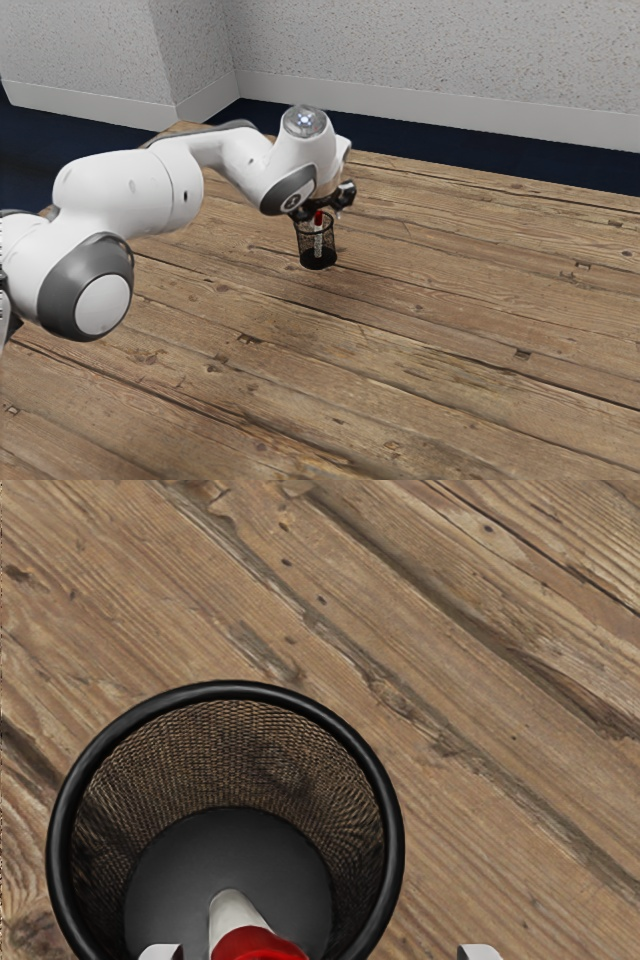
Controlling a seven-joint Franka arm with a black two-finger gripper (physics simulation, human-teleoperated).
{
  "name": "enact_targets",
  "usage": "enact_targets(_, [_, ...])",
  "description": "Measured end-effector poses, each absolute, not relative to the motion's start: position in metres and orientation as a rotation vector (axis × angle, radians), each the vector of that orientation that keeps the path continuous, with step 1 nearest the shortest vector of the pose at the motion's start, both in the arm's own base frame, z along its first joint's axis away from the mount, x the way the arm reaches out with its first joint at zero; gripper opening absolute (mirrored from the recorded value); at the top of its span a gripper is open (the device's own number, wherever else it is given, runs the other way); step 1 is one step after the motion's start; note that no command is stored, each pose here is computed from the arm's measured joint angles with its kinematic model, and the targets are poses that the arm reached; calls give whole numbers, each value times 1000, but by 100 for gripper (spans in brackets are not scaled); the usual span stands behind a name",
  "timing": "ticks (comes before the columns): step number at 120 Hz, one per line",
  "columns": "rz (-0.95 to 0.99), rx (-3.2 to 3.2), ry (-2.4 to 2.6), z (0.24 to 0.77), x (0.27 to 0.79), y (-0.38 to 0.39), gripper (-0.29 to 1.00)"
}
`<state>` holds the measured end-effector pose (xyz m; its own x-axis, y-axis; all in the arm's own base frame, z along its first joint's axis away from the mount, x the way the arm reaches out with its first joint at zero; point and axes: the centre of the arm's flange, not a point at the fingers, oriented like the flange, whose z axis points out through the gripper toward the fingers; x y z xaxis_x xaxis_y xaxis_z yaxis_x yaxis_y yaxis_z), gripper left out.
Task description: Take the marker out of the pen holder and place it to the left of the pen holder.
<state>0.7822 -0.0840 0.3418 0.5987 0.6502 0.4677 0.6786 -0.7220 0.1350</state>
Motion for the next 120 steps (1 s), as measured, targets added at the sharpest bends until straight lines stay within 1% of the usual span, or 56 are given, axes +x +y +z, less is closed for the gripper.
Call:
enact_targets(12, [-764,-2756,-1146,337,783,-81,29])
enact_targets(40, [-772,-2756,-1147,340,784,-80,5])
enact_targets(50, [-774,-2755,-1148,341,784,-79,0])
enact_targets(81, [-797,-2738,-1164,354,783,-74,-6])
enact_targets(98, [-801,-2720,-1188,372,775,-64,-7])
enact_targets(107, [-829,-2709,-1207,400,767,-59,-8])
enact_targets(120, [-891,-2695,-1238,456,754,-53,-8])
